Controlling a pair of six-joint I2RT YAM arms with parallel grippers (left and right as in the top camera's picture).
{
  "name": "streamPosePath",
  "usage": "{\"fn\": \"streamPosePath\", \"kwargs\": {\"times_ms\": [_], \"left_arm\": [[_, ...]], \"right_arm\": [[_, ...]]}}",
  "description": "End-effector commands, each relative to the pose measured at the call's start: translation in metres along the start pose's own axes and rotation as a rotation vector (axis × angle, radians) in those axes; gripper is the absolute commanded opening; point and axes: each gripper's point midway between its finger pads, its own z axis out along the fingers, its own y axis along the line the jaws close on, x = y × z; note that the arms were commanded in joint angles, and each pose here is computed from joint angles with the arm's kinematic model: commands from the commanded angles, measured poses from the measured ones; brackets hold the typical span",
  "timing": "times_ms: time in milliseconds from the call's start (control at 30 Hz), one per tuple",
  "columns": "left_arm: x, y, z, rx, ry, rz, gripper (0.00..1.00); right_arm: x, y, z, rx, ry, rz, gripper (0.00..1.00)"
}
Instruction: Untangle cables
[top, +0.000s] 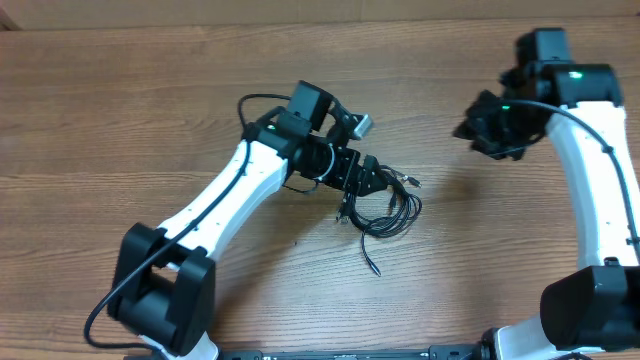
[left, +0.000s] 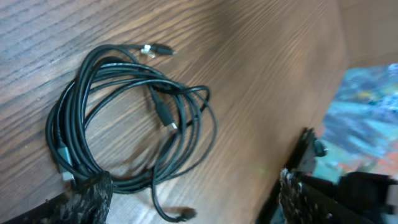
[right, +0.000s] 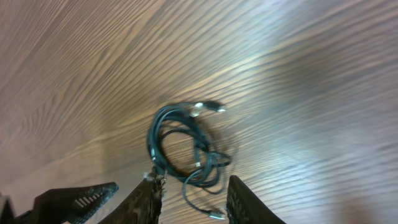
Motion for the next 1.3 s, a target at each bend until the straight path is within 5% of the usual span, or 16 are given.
{"fn": "streamPosePath", "kwargs": {"times_ms": [0,200,400,567,700,1133,1200,1267], "left_arm": [[-0.004,0.024,0.024,-0.07,0.013,0.079,0.85],[-0.02,0.076,0.045,-0.268,-0.027,0.167,0.78],[-0.016,0.085,0.068,-0.266,0.002,0.274,0.58],[-0.022,0.076,0.078,-0.255,-0.018,0.343,0.54],[-0.03,0.09,0.079,-0.391,-0.039,0.369,0.45],[-0.013,0.108,0.095,-0.414,0.017,0.292,0.21],[-0.007,0.107,0.096,-0.414,0.031,0.258,0.04],[-0.008,0.106,0.09,-0.415,0.022,0.157,0.05]], "right_arm": [[-0.01,-0.008,-0.021,-0.019,-0.052,-0.034,0.33],[-0.007,-0.012,-0.021,0.001,-0.042,-0.064,0.42],[-0.007,-0.013,-0.021,0.004,-0.043,-0.068,0.43],[-0.008,-0.013,-0.021,0.004,-0.044,-0.083,0.43],[-0.007,-0.013,-0.021,0.004,-0.042,-0.09,0.43],[-0.007,-0.012,-0.021,0.003,-0.043,-0.091,0.43],[-0.006,-0.01,-0.02,-0.004,-0.037,-0.094,0.43],[-0.004,-0.007,-0.02,-0.019,-0.029,-0.102,0.43]]}}
